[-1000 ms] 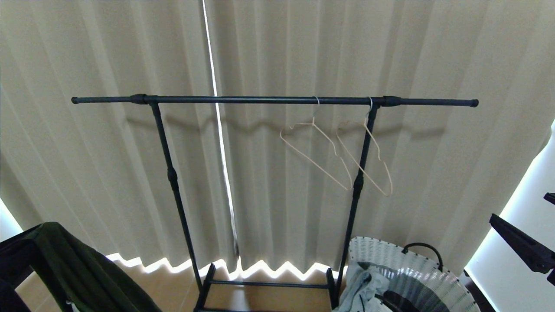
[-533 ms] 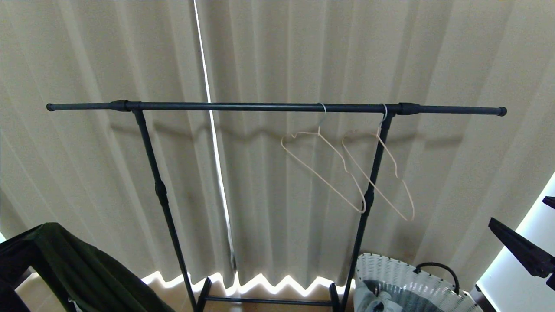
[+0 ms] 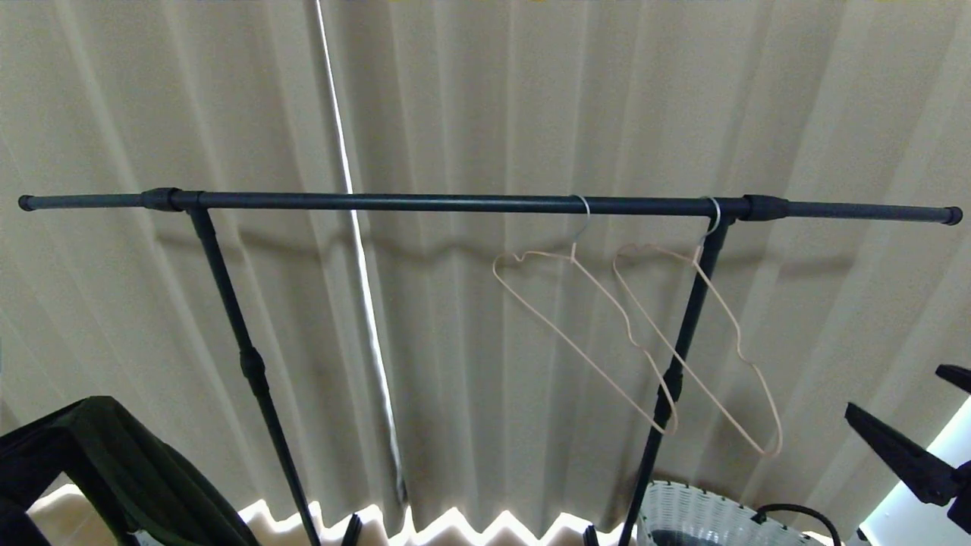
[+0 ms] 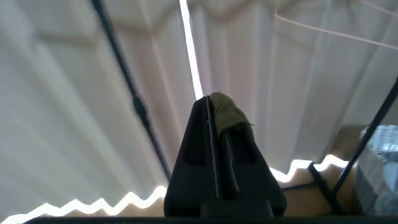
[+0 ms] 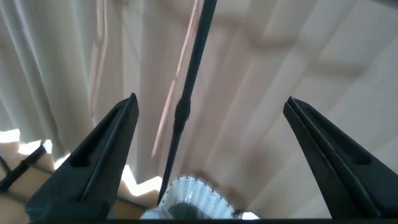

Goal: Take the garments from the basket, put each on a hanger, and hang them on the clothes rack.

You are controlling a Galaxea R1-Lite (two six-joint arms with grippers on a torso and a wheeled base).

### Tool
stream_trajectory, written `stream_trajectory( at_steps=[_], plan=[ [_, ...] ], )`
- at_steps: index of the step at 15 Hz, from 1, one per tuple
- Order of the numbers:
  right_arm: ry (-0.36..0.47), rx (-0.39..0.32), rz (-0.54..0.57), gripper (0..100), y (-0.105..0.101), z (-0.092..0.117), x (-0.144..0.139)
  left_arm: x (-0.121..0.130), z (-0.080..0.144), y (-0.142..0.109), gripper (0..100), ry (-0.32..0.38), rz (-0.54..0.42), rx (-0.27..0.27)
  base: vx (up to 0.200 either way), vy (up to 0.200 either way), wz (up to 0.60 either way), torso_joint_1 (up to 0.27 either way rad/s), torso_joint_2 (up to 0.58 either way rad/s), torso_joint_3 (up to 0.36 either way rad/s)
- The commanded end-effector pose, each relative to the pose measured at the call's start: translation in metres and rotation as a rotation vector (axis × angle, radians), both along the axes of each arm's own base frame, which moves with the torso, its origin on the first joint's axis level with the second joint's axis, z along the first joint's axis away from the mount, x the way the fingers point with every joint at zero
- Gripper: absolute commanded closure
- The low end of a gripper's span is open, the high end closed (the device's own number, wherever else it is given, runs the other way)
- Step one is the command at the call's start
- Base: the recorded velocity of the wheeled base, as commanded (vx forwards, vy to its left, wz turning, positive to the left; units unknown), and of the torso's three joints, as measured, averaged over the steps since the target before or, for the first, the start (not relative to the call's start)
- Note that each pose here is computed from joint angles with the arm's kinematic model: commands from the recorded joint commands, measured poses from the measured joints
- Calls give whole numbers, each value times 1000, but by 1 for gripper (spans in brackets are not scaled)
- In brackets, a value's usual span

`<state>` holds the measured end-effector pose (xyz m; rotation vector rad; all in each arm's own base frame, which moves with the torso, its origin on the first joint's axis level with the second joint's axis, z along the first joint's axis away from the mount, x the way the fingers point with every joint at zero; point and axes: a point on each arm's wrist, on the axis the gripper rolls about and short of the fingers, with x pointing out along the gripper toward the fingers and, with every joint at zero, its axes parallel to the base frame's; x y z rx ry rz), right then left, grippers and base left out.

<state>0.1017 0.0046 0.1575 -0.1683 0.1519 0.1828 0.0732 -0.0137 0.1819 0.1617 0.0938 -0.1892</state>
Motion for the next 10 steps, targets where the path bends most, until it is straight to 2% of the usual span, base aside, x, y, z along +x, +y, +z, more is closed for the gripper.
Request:
stream_trajectory(
  at_steps=[1,2,4,5,7,10],
  plan=[
    [67,1,-3,0,0,7,8,-5,-2,1,100,-11,-16,-5,0,0,0,0,0,0],
    [108,3,-2,0,0,15,14,-7,-2,1,100,-19,-27,-8,0,0,0,0,0,0],
    [269,4,4,0,1,40,28,-15,-1,1,100,-58,-67,-18,0,0,0,0,0,0],
    [312,4,14,0,2,46,36,-17,0,1,100,-70,-77,-21,0,0,0,0,0,0],
    [383,2,44,0,10,49,66,-19,0,2,100,-77,-81,-17,0,0,0,0,0,0],
    [493,6,15,0,32,38,116,-19,0,2,100,-74,-85,-19,0,0,0,0,0,0]
  ],
)
